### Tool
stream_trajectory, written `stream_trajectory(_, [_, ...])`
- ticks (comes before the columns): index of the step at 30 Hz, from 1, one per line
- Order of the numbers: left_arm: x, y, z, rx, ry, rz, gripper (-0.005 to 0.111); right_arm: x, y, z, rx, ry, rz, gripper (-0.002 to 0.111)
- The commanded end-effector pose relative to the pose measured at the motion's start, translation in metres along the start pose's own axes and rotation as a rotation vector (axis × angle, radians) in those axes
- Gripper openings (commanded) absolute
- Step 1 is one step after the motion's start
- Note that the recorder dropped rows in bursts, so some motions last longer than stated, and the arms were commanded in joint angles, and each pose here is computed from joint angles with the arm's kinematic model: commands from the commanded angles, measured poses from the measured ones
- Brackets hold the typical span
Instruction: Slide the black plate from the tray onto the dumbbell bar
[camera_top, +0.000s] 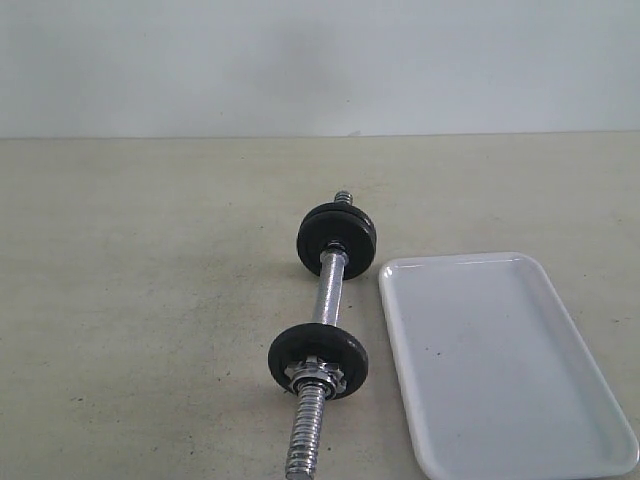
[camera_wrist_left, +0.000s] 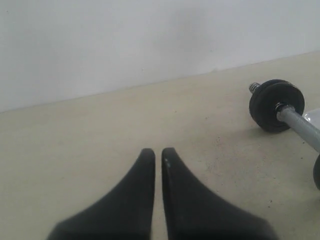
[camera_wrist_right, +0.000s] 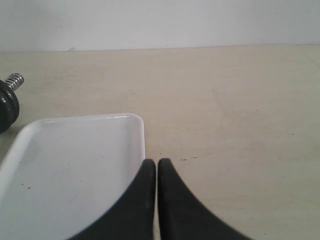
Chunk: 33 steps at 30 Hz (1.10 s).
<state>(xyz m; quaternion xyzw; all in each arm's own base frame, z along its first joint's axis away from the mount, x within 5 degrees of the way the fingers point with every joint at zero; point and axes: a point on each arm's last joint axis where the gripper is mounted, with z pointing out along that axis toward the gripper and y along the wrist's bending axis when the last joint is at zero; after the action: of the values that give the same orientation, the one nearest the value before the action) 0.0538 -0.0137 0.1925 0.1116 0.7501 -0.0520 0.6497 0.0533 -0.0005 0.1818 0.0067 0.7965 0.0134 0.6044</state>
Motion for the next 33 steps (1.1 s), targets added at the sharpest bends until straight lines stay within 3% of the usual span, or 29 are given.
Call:
stream_trajectory(1, [0.0021,0.0011,0.0001,-0.013,0.013,0.043,0.004,-0.0002,0.0004,0.0001,-0.007,-0.013,-0.009,0.0])
stream_trajectory(15, [0.0038,0.0026,0.0,-0.029,0.034,0.115,0.004,-0.0002,0.0004,0.0001,-0.007,-0.013,-0.005,0.0])
stream_trajectory(33, [0.005,0.0027,-0.0001,-0.029,0.047,0.115,0.004,-0.0002,0.0004,0.0001,-0.007,-0.013,-0.005,0.0])
